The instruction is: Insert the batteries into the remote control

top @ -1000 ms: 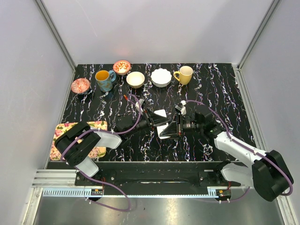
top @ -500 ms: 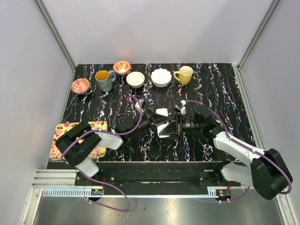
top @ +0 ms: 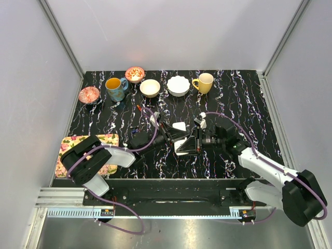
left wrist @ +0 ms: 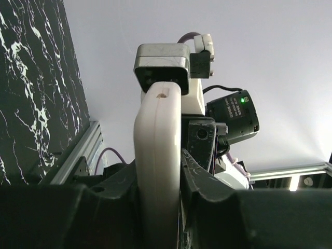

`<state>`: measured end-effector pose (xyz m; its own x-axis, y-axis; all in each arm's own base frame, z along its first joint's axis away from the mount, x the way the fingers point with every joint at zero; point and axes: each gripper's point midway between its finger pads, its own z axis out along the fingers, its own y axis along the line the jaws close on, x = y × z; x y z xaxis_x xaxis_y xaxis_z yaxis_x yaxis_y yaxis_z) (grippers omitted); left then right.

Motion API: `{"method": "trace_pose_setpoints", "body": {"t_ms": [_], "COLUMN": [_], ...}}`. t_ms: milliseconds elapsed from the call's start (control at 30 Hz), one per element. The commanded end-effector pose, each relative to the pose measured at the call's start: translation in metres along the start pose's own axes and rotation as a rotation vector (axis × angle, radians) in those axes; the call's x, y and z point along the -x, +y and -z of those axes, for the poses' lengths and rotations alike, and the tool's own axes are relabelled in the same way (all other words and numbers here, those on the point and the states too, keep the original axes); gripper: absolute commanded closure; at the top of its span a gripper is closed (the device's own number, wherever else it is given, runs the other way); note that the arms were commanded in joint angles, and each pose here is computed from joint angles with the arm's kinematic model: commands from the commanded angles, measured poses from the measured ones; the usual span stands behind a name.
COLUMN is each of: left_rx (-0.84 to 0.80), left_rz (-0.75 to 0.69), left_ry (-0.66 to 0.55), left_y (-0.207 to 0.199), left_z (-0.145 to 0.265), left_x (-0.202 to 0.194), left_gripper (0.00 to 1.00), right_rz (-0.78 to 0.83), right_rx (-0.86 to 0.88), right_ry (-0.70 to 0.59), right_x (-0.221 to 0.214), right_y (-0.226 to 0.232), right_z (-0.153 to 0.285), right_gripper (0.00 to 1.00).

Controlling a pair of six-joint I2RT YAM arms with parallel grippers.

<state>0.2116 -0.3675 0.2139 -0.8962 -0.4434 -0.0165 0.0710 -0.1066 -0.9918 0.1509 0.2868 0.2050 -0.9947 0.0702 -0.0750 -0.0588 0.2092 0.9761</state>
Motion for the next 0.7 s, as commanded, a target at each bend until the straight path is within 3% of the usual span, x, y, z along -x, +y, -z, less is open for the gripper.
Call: {"method": "trace_pose_setpoints", "body": {"t_ms": [0,167,367,400,433,500,667], "left_rx": [-0.416,-0.41,-0.403,-0.406,-0.401,-0.399,-0.398], "left_rz": [-0.157,-0.163,-0.166,-0.167,-0.166,-0.17,-0.169], "left_ry": [0.156,0.149,0.156,0.156,0.153,0.152,0.143], "left_y": [-0.097,-0.096,-0.093,-0.094,-0.092,-0.092,-0.091], "left_z": [0.036,0.039,0.041,0.041,0.042,0.044,0.045], "left_x": [-0.043,-0.04,-0.04,-0.041,-0.04,-0.041,-0.04], "left_gripper": [0.69,0.66,0.69,0.73,0.85,0.98,1.0], "right_rz": [0.092,0.116,0.13,0.131,0.134,0.134,0.117], "right_rx": [-0.041,-0.036,-0.027,-0.025,-0.021,-0.021,-0.026], "right_ry": [-0.07,-0.047,-0.049,-0.048,-0.05,-0.048,-0.059], "right_x": [0.01,0.003,0.001,0.001,0.001,0.0,0.001], "right_y": [0.005,0.005,0.009,0.009,0.011,0.011,0.009], "right_z": [0.004,0.008,0.01,0.01,0.01,0.011,0.011], "right_gripper": [1.0,1.0,1.0,1.0,1.0,1.0,1.0]}}
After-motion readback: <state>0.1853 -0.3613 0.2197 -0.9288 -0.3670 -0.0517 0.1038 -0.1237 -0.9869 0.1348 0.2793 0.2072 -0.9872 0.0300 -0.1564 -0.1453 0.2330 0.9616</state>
